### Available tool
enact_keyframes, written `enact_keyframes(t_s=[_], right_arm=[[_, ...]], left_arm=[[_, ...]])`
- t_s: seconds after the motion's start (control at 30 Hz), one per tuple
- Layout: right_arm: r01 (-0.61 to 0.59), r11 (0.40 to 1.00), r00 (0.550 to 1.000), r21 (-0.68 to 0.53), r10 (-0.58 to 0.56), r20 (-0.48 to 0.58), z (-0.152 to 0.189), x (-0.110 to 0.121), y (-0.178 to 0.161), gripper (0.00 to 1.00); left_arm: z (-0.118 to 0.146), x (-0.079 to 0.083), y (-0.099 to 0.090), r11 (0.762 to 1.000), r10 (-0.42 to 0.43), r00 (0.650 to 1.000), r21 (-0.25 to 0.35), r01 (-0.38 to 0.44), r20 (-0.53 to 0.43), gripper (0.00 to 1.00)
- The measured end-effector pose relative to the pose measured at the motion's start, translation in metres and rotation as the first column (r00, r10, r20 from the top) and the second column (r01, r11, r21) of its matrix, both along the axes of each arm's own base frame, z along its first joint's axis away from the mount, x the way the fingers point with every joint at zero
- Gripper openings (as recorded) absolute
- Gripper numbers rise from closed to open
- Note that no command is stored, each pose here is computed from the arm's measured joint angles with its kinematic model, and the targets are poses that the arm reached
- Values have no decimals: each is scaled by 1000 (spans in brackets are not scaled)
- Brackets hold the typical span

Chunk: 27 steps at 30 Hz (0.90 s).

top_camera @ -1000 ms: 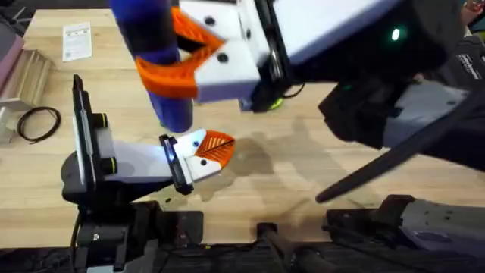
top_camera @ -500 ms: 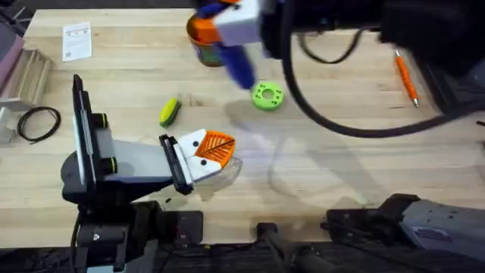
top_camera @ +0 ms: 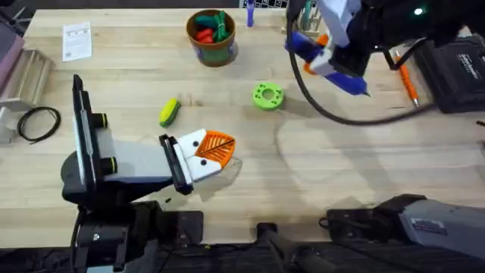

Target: Pick up the gripper from the table and insert it into the empty holder that is missing its gripper. Then pick up a screw, insert it into the mounting hole, and use the screwdriver to tighten it. Finally, clean up the table by picking up the vegetable and placing it into the bucket.

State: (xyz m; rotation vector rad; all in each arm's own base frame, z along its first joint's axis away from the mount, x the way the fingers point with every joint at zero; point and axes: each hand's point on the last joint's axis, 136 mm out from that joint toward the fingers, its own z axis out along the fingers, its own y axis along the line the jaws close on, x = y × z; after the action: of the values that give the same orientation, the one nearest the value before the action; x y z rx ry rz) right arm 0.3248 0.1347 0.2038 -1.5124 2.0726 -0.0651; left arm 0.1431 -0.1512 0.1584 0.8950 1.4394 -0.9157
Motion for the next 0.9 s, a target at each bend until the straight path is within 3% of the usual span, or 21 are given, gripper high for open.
enact_keyframes(t_s=[0.27, 0.57, 0.77, 0.8, 0.9], right_arm=[[10, 990, 984, -143, -35, -172, -64, 17, -52, 19], [-66, 954, 955, -294, -24, -294, -131, 32, -79, 19], [-105, 938, 924, -330, -31, -381, -167, 29, -84, 36], [-104, 937, 925, -333, -32, -378, -167, 30, -84, 143], [-106, 935, 933, -339, -24, -360, -164, 34, -81, 595]], left_arm=[[0, 0, 0, 1000, 0, 1000, 0, 0, 0, 14], [0, 0, 0, 1000, 0, 1000, 0, 0, 0, 14], [0, 0, 0, 1000, 0, 1000, 0, 0, 0, 14], [0, 0, 0, 1000, 0, 1000, 0, 0, 0, 14], [0, 0, 0, 1000, 0, 1000, 0, 0, 0, 14]])
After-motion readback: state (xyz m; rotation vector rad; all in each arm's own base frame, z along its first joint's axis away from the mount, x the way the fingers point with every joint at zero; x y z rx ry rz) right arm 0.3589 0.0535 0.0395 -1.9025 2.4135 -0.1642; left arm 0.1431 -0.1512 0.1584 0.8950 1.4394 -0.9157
